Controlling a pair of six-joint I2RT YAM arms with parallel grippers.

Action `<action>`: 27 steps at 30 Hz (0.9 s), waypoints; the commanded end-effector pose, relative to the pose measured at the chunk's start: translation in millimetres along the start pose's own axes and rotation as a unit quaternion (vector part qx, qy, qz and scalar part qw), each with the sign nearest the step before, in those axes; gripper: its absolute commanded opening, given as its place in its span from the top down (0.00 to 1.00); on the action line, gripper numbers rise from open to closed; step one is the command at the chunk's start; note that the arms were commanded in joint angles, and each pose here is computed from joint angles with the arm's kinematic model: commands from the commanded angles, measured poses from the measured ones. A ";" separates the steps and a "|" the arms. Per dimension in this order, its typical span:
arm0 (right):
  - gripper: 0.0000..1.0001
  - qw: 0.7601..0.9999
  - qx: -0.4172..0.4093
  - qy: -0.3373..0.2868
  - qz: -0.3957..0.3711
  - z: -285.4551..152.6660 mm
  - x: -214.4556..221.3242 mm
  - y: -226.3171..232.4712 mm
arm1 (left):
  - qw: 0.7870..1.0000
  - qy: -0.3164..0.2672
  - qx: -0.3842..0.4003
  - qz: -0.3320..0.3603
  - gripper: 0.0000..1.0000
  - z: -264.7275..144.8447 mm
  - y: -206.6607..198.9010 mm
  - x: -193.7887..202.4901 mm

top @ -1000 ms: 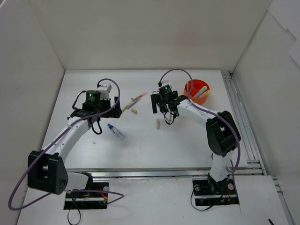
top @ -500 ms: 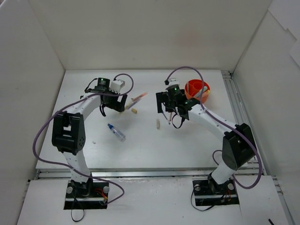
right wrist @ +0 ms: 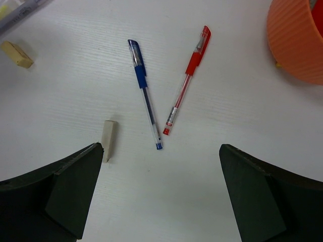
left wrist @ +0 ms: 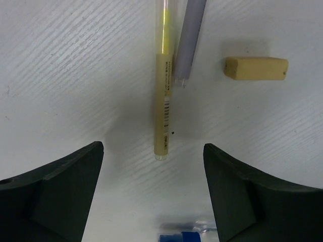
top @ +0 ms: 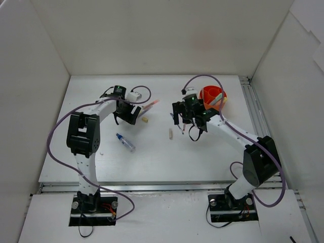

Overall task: Sort the stationery into containers
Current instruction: Pick up the pen from the center of the board.

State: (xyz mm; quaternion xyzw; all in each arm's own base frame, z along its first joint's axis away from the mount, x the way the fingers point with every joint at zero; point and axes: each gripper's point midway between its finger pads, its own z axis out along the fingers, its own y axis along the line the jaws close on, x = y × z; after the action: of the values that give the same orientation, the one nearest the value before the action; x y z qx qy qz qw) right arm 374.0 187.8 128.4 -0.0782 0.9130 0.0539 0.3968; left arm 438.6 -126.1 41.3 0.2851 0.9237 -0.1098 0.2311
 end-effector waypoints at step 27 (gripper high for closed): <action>0.02 0.998 0.028 -0.049 0.025 -39.4 -4.5 -28.3 | 0.999 -0.028 0.010 0.029 1.00 -22.5 -16.9 -19.9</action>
State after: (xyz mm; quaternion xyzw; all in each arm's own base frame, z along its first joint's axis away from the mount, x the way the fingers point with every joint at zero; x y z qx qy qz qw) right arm 349.4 155.3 134.3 -0.0589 0.9100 0.0307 0.4092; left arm 430.5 -138.4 31.1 0.3082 0.9204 -0.1232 0.2064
